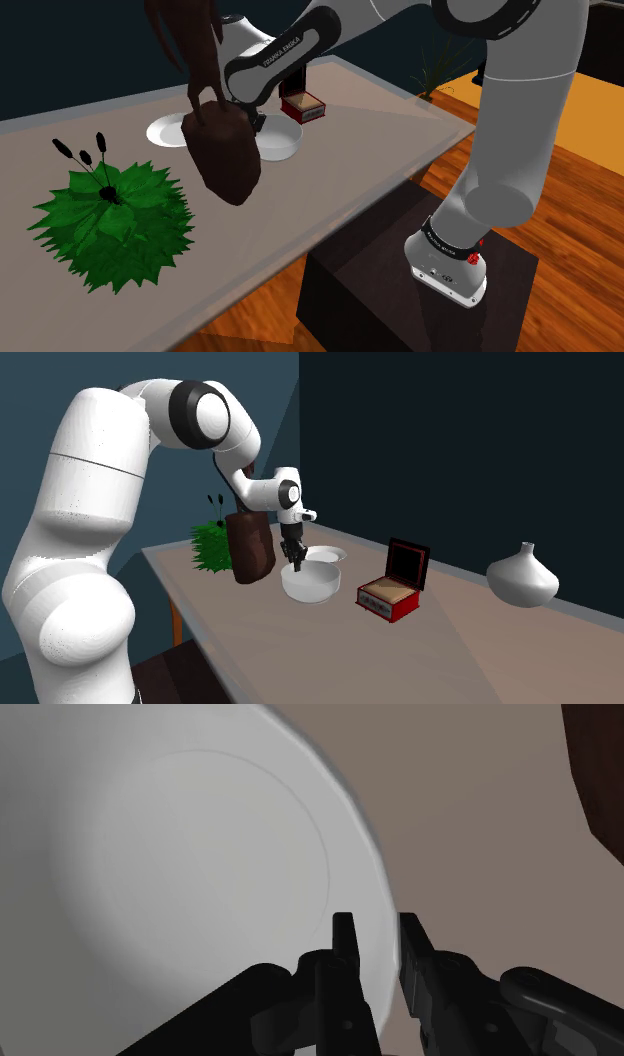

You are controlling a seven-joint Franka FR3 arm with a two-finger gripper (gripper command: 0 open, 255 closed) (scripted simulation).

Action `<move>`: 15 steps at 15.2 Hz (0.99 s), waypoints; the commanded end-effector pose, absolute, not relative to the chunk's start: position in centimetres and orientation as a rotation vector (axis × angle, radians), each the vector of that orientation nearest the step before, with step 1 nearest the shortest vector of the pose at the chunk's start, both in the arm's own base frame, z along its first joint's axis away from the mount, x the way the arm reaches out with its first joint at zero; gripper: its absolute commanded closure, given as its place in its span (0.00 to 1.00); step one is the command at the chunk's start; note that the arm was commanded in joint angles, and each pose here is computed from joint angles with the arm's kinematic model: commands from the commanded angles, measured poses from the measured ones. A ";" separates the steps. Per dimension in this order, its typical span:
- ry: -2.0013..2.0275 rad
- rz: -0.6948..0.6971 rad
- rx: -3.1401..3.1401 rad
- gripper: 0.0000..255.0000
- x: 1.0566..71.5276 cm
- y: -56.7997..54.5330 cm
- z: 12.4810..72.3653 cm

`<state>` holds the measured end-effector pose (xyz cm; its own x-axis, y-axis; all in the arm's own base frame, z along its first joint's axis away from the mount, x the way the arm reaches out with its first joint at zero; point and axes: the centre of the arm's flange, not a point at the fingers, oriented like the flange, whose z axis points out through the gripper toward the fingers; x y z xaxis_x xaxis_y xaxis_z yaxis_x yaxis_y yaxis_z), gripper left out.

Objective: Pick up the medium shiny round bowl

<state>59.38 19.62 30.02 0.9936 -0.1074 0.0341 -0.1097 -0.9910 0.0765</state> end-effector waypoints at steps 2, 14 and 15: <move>-0.167 0.045 3.058 1.00 59.4 19.6 30.0; -0.167 0.045 3.058 1.00 59.3 19.7 35.2; -0.167 0.045 3.058 1.00 59.3 19.7 35.8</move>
